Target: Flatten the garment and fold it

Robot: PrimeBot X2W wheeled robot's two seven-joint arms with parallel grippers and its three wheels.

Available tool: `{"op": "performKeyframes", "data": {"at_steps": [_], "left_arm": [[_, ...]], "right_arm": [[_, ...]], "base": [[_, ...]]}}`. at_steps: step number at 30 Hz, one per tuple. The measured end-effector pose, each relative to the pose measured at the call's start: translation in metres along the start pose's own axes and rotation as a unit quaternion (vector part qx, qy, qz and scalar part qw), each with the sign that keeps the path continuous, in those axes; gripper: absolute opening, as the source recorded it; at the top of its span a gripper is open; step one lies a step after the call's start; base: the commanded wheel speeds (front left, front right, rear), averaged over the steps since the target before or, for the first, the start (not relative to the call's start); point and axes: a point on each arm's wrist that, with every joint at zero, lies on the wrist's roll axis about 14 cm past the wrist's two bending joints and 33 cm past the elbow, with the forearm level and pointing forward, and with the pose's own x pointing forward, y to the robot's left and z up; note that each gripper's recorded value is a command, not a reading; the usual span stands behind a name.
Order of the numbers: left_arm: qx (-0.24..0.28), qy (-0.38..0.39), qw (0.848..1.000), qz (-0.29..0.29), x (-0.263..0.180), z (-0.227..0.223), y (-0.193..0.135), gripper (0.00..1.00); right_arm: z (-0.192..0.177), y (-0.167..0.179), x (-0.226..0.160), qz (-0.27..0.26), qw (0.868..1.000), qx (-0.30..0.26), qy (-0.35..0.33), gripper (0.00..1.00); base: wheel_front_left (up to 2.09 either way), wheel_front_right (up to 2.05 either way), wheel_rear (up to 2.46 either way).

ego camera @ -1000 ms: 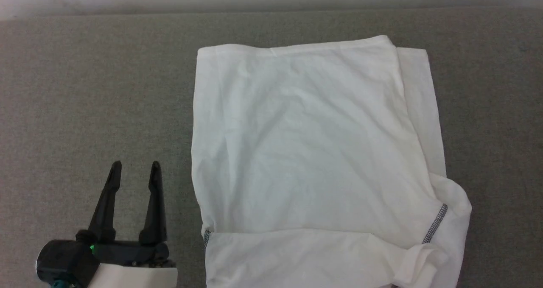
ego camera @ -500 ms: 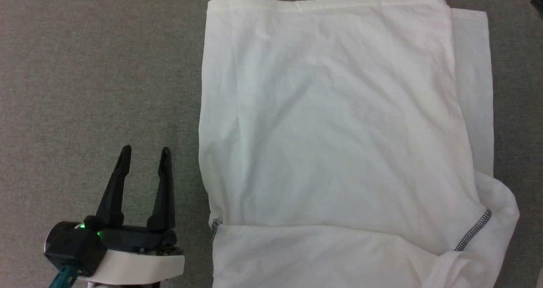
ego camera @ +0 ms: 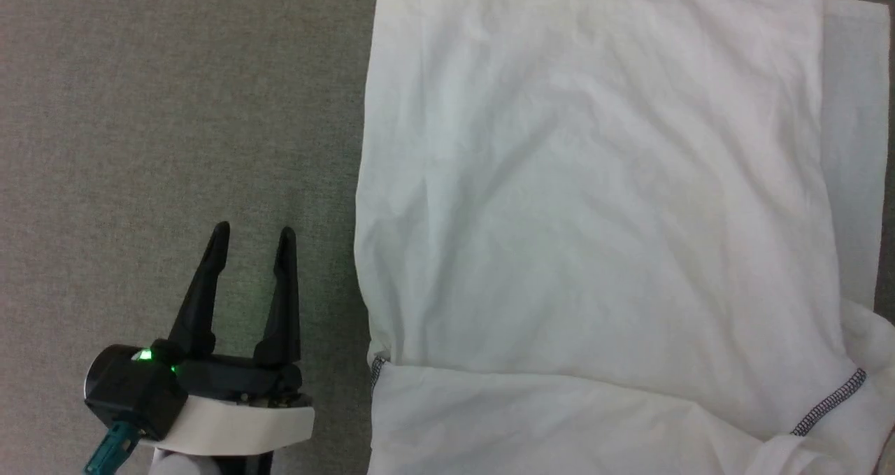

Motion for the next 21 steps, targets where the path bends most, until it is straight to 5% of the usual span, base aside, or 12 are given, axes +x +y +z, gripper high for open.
{"op": "performKeyframes", "data": {"at_steps": [21], "left_arm": [[0.005, 0.016, 1.000, 0.016, 0.002, -0.011, 0.009, 1.00]], "right_arm": [[-0.022, 0.009, 0.036, -0.009, 1.000, 0.003, 0.012, 1.00]], "base": [[0.00, 0.00, 0.00]]}}
